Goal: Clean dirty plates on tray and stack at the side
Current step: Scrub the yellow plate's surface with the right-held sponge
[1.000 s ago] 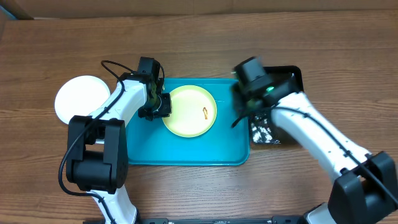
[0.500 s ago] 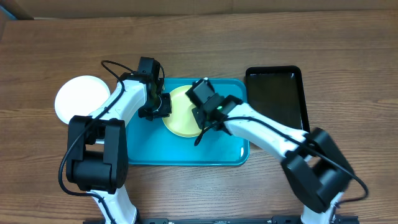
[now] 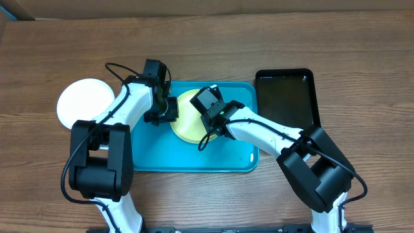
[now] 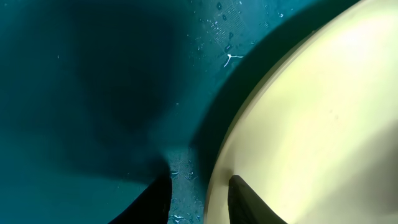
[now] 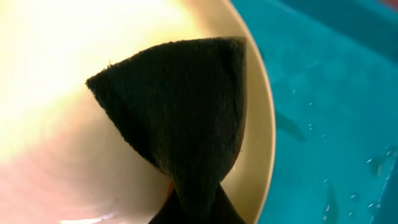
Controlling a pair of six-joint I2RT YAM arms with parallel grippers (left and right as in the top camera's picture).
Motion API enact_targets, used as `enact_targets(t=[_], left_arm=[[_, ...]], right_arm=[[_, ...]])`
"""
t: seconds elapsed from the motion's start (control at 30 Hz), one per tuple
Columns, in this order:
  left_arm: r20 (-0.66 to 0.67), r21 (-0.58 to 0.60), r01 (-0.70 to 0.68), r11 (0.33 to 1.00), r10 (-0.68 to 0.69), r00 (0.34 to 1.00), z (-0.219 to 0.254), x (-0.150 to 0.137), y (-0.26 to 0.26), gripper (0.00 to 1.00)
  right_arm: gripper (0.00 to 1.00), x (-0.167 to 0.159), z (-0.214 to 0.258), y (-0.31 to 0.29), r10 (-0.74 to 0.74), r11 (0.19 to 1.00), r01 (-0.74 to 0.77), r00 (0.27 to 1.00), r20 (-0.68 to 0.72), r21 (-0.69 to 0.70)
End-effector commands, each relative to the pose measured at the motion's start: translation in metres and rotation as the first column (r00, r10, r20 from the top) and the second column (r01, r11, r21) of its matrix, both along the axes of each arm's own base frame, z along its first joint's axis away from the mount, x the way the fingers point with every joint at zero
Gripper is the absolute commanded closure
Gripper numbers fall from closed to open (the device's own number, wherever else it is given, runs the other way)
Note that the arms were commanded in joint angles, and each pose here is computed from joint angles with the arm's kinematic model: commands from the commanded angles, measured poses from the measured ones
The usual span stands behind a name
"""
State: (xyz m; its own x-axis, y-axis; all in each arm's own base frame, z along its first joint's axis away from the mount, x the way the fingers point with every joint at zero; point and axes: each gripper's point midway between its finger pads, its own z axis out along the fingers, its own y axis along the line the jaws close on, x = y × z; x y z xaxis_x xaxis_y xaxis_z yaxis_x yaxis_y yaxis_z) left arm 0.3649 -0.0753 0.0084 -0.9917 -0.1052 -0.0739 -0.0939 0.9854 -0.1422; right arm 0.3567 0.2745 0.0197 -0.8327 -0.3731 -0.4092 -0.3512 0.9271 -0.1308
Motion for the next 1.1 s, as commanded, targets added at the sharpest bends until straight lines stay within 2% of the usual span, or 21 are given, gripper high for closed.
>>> enact_targets(t=[0.0, 0.1, 0.33, 0.43, 0.67, 0.97, 1.07], left_arm=[[-0.015, -0.009, 0.005, 1.000, -0.005, 1.000, -0.006, -0.002, -0.001, 0.68], [-0.015, -0.009, 0.005, 1.000, -0.005, 1.000, -0.006, -0.002, -0.001, 0.67], [-0.015, -0.009, 0.005, 1.000, -0.005, 1.000, -0.006, -0.002, -0.001, 0.67], [-0.015, -0.009, 0.005, 1.000, -0.005, 1.000, -0.006, -0.002, -0.001, 0.67], [-0.015, -0.009, 0.005, 1.000, -0.005, 1.000, -0.006, -0.002, -0.001, 0.67], [-0.015, -0.009, 0.005, 1.000, -0.005, 1.000, -0.006, -0.002, -0.001, 0.67], [-0.016, -0.009, 0.005, 1.000, -0.005, 1.000, -0.006, -0.002, -0.001, 0.67]], right_arm=[[0.96, 0.017, 0.036, 0.006, -0.001, 1.000, -0.002, 0.996, 0.089, 0.027], [0.93, 0.015, 0.031, 0.000, -0.005, 1.000, 0.005, 0.997, 0.071, 0.007], [0.60, 0.014, 0.015, -0.006, -0.011, 1.000, 0.012, 0.999, 0.040, -0.025], [0.57, 0.018, 0.017, -0.006, -0.017, 0.999, 0.019, 0.998, 0.060, -0.029], [0.59, 0.020, 0.017, -0.007, -0.021, 0.999, 0.023, 0.998, 0.063, -0.025], [0.95, 0.009, -0.002, -0.008, -0.018, 0.999, 0.018, 1.000, -0.001, 0.027], [0.96, -0.003, -0.010, 0.000, 0.012, 0.997, -0.007, 0.998, -0.059, 0.075]])
